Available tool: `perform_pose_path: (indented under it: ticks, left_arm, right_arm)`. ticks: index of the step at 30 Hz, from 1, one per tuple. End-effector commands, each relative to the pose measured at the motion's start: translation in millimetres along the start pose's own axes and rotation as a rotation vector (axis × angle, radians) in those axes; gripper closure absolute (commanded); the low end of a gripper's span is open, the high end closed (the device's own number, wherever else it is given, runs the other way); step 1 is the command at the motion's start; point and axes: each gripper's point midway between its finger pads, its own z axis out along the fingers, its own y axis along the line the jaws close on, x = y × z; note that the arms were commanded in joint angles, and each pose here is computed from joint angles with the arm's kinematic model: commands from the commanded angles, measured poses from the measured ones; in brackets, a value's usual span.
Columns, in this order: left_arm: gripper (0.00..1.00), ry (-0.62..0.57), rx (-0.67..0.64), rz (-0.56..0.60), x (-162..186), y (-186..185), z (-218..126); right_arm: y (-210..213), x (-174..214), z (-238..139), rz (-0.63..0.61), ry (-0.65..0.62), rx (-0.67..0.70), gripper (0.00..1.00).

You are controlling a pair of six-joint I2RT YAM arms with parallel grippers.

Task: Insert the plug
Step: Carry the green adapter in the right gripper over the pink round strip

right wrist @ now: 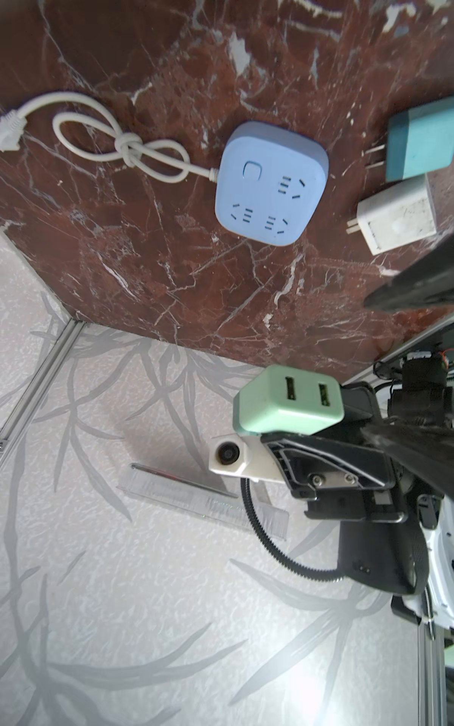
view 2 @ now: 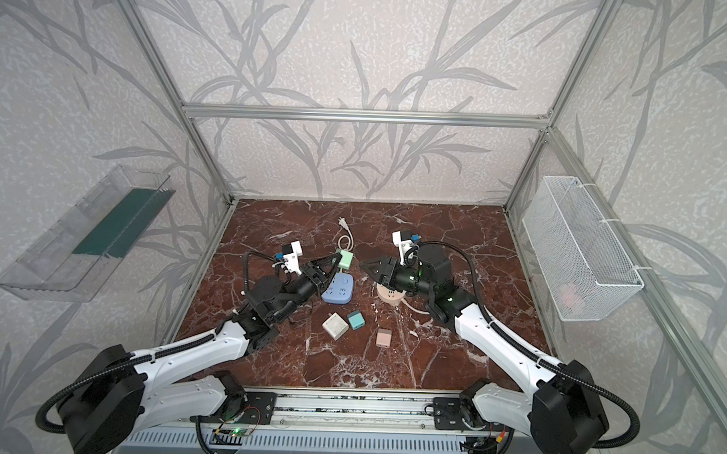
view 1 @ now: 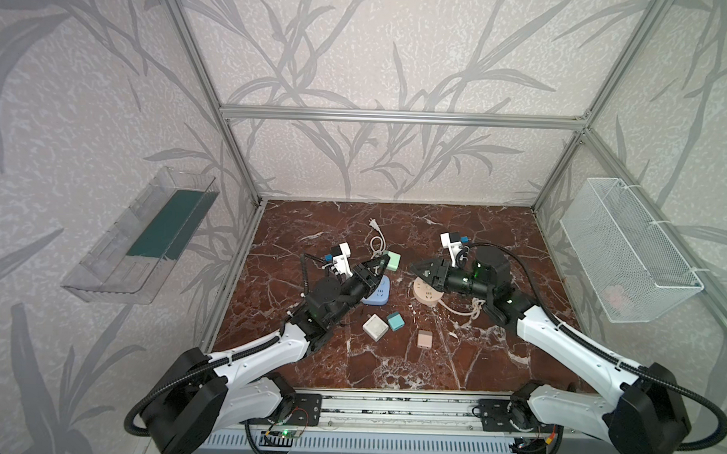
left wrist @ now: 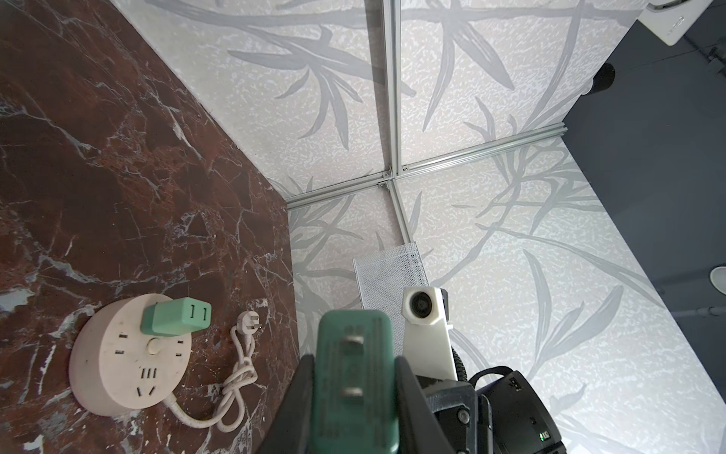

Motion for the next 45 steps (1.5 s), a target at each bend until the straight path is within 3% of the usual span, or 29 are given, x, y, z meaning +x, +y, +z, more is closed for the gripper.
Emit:
perform_pose_path:
  ticks: [1, 13, 45]
  left_arm:
    - [1.0, -0.016, 0.089, -0.051, -2, -16, -1]
    - [1.0, -0.012, 0.129, -0.041, 1, -28, 0]
    - [1.0, -0.036, 0.17, -0.094, 0, -27, 9]
  right_arm:
    - [28, -12, -3, -0.007, -0.039, -0.113, 0.55]
    - [29, -17, 5, 0.011, -0.038, -0.123, 0.56]
    - [34, -13, 37, 0.055, 0.005, -0.212, 0.71]
